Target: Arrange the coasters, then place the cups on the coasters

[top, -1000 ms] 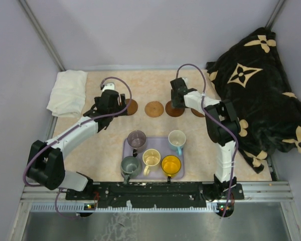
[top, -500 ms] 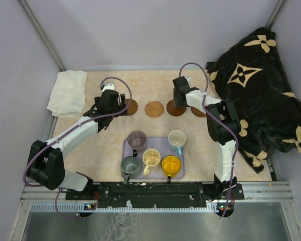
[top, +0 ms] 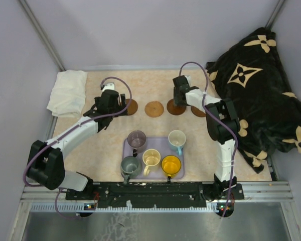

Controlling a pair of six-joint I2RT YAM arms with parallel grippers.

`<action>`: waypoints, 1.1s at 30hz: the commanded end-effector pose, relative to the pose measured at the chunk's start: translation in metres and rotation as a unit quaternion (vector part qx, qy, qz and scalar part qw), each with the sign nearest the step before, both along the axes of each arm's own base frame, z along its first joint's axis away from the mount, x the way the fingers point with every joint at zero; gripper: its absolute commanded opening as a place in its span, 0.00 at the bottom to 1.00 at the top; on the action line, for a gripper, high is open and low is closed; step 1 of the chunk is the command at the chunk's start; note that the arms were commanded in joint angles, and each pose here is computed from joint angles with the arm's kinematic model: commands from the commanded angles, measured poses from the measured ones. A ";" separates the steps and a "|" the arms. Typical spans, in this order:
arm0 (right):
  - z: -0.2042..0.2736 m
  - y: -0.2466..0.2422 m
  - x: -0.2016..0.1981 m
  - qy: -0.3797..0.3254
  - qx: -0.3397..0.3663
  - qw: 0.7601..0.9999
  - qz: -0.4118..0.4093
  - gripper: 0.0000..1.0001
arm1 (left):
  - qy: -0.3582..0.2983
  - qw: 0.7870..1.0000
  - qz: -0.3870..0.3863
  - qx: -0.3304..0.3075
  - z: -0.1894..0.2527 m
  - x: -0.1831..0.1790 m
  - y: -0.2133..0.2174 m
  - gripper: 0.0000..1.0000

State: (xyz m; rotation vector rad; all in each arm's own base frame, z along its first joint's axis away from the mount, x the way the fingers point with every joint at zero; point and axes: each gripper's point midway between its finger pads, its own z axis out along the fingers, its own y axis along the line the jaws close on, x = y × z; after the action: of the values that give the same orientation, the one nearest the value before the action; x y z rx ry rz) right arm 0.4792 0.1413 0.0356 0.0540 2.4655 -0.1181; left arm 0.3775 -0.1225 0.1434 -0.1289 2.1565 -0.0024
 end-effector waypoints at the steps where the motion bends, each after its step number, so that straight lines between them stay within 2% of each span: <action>1: 0.008 -0.007 0.008 -0.011 -0.004 1.000 -0.012 0.56 | -0.003 1.000 0.002 -0.007 0.001 0.001 0.001 0.99; 8: 0.031 -0.011 -0.002 -0.031 0.001 0.999 -0.012 0.56 | -0.002 1.000 0.002 -0.008 0.000 -0.001 0.001 0.99; 19: 0.098 -0.033 -0.013 -0.114 -0.007 0.992 -0.043 0.57 | -0.001 1.000 0.002 -0.018 0.000 -0.005 0.000 0.99; 33: 0.077 -0.095 -0.019 -0.091 -0.011 0.988 -0.127 0.56 | -0.003 1.000 -0.009 -0.029 0.000 -0.001 -0.007 0.99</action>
State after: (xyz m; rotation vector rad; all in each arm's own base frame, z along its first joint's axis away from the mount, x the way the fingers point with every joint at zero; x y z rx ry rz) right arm 0.4552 0.0589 0.0960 0.2827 2.3279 -0.2383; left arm 0.3731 -0.1262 0.1354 -0.1349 2.1794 -0.0345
